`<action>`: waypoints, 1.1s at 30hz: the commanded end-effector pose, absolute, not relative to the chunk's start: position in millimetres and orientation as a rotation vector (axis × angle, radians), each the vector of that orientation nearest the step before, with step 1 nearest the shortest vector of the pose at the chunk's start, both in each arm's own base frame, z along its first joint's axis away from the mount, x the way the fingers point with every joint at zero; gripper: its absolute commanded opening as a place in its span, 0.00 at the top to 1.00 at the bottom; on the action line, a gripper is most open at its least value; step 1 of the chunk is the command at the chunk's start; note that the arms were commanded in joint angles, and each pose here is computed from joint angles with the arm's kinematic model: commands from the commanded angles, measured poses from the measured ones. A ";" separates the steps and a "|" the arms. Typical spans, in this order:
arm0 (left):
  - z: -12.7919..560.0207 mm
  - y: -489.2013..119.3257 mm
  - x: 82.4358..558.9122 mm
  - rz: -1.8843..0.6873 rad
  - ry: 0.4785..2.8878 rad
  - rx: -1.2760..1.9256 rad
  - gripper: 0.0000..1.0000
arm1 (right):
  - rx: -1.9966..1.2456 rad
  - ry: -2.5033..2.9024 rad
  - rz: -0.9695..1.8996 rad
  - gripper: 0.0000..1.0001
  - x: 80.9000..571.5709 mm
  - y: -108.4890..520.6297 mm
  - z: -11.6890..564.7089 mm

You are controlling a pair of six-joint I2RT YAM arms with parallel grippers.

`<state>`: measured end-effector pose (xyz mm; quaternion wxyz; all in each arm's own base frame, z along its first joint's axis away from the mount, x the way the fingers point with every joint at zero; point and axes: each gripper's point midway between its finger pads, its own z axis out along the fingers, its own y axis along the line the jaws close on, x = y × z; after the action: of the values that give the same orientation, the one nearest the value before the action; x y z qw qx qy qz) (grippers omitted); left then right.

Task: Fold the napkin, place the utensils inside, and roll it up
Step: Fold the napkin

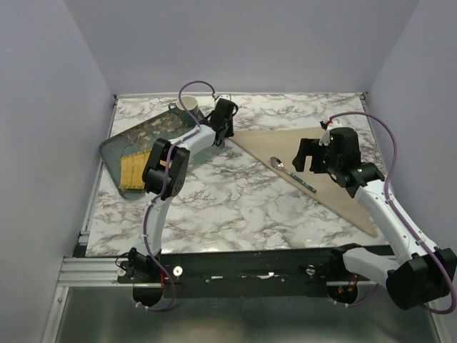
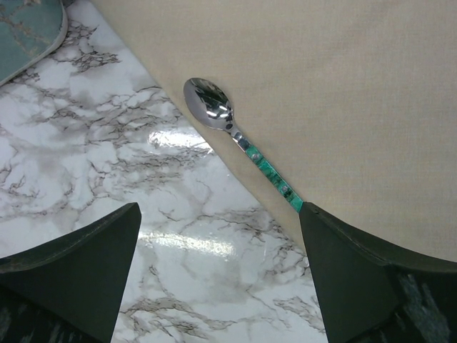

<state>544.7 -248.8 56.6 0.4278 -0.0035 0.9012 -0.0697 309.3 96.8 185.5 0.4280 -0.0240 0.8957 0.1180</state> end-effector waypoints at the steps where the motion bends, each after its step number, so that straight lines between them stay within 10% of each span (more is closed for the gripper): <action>1: 39.0 -252.4 547.4 -0.209 2.311 0.013 0.55 | -0.043 2.228 0.305 0.00 313.6 97.1 185.3; 15: 31.7 -251.9 550.1 -0.299 2.334 -0.030 0.49 | -0.045 2.213 0.324 0.00 313.4 99.5 191.2; 28: 93.2 -279.4 550.6 -0.433 2.235 0.095 0.99 | 0.147 2.250 0.263 0.00 308.5 84.2 170.8; 33: 133.5 -313.8 520.3 -0.489 2.184 0.161 1.00 | 0.340 2.281 0.208 0.00 300.5 70.6 153.0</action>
<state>544.6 -272.6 58.6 0.3941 0.0249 0.9067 -0.1479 303.9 88.8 164.2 0.4102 0.0475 0.9039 0.1114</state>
